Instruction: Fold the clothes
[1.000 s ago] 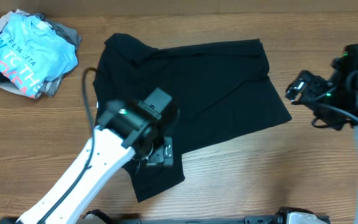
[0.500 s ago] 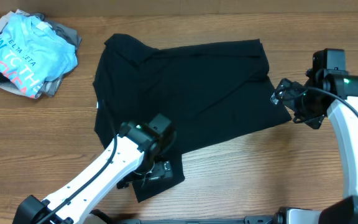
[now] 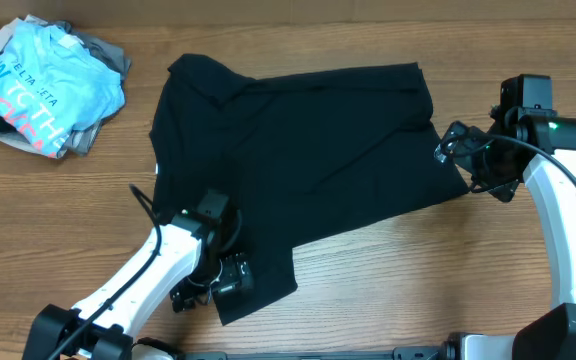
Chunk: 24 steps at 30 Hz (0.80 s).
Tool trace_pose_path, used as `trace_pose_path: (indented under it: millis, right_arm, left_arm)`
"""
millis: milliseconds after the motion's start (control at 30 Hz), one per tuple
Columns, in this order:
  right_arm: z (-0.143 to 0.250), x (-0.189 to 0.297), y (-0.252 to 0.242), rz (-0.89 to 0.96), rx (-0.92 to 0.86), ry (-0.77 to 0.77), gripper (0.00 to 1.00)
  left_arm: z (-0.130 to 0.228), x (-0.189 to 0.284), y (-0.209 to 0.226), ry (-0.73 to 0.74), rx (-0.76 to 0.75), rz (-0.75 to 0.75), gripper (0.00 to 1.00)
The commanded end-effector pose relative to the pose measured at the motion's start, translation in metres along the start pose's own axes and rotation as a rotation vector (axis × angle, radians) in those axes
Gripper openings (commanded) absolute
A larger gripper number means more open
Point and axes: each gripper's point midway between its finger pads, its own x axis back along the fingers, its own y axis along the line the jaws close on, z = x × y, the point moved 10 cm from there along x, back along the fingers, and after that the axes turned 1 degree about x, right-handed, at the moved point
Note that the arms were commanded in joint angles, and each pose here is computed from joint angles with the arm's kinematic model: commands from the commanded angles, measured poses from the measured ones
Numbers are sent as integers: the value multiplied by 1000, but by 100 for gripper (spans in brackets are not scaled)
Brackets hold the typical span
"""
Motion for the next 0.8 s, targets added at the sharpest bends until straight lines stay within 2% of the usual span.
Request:
trace_pose_path:
  millis: [0, 300, 433, 700, 767]
  right_arm:
    - [0, -1, 1, -9, 2, -3, 100]
    - [-2, -1, 2, -12, 3, -10, 100]
    - [-1, -1, 2, -12, 3, -9, 100]
    - [-3, -1, 3, -16, 5, -20, 100]
    - [-5, -3, 3, -17, 6, -24, 100]
  left_arm:
    - [4, -14, 2, 37, -23, 57, 100]
    - [3, -25, 1, 30, -28, 88, 98]
    - [2, -26, 1, 37, -26, 84, 91]
    - [4, -27, 1, 66, -23, 92, 44]
    - [4, -27, 1, 67, -23, 91, 25]
